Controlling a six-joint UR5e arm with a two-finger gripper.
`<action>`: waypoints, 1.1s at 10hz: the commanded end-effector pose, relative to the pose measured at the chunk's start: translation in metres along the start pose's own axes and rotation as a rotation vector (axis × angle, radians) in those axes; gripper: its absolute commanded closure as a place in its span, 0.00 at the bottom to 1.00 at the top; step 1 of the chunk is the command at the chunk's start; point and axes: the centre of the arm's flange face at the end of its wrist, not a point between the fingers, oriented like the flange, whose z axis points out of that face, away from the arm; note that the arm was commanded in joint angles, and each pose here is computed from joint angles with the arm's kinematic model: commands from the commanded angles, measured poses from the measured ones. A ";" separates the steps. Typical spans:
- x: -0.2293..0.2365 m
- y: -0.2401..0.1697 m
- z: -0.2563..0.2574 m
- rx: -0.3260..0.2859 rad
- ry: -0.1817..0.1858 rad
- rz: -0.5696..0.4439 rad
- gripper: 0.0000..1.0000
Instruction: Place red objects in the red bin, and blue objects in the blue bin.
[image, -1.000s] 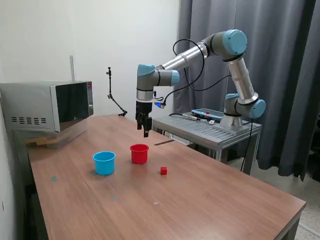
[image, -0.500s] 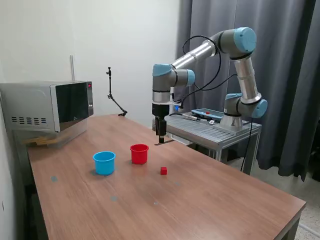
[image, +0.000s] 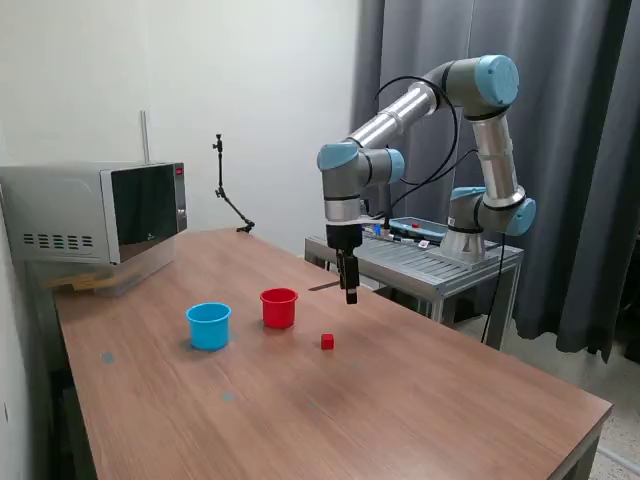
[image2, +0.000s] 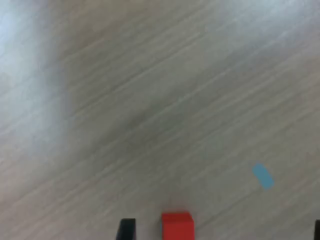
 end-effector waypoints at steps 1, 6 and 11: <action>-0.006 -0.009 0.018 0.025 -0.010 -0.008 0.00; -0.023 0.016 0.029 0.006 -0.004 -0.131 0.00; -0.009 0.045 0.042 -0.005 0.011 -0.178 0.00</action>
